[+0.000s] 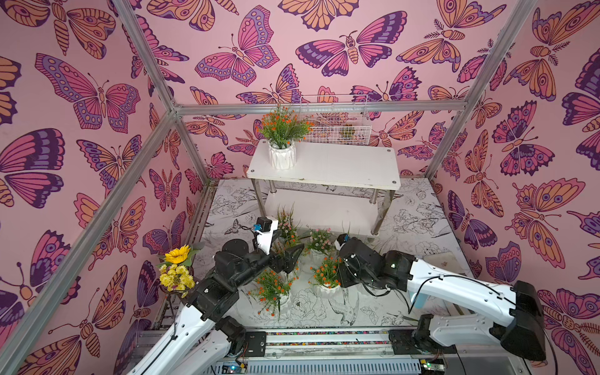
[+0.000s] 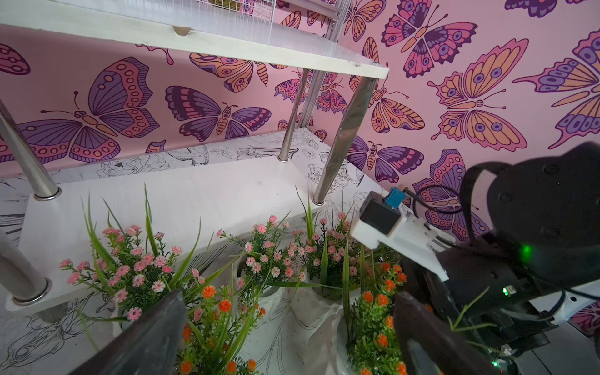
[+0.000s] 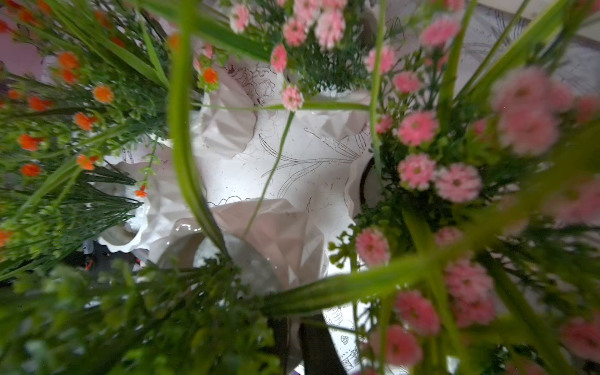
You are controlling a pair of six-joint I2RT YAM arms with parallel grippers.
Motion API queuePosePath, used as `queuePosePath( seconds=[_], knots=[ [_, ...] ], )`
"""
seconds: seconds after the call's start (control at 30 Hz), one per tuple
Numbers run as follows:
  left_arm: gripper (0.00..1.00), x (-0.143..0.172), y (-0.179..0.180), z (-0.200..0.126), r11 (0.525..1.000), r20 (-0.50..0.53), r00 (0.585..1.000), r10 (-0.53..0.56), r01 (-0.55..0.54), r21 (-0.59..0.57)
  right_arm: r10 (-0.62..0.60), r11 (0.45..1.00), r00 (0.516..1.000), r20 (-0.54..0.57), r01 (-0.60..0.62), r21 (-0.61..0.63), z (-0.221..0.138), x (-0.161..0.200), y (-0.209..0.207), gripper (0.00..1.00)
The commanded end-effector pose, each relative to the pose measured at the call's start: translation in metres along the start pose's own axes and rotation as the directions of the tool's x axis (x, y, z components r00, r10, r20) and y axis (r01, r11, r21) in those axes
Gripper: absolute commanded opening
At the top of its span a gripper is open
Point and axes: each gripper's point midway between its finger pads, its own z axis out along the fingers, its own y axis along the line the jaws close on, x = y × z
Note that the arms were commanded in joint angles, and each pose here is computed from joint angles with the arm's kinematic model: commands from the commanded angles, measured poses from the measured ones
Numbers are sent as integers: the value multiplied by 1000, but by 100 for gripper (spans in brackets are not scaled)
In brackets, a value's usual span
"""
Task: Place the baby's breath potted plants on the rack by color
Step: Pick up the baby's breath potted plant from the center of the board.
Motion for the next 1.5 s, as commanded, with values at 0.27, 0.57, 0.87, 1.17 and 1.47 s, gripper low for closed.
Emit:
queuePosePath(
  seconds=[0.27, 0.57, 0.87, 1.17, 1.47],
  knots=[
    [100, 13, -10, 2, 993, 4, 995, 97, -98, 73, -31, 991, 992, 125, 47, -129, -87, -66, 20, 0],
    [100, 15, -37, 3, 962, 36, 987, 157, -161, 221, -25, 992, 987, 157, 43, -115, -110, -86, 7, 0],
    [100, 20, -63, 24, 920, 72, 970, 230, -241, 310, -18, 993, 987, 157, 37, -116, -114, -94, 3, 0],
    [100, 22, -94, 54, 888, 102, 937, 335, -350, 300, -18, 992, 989, 150, 36, -121, -112, -96, 4, 0],
    [100, 22, -99, 81, 897, 84, 933, 350, -359, 259, -18, 990, 990, 137, 36, -134, -110, -94, 7, 0]
  ],
)
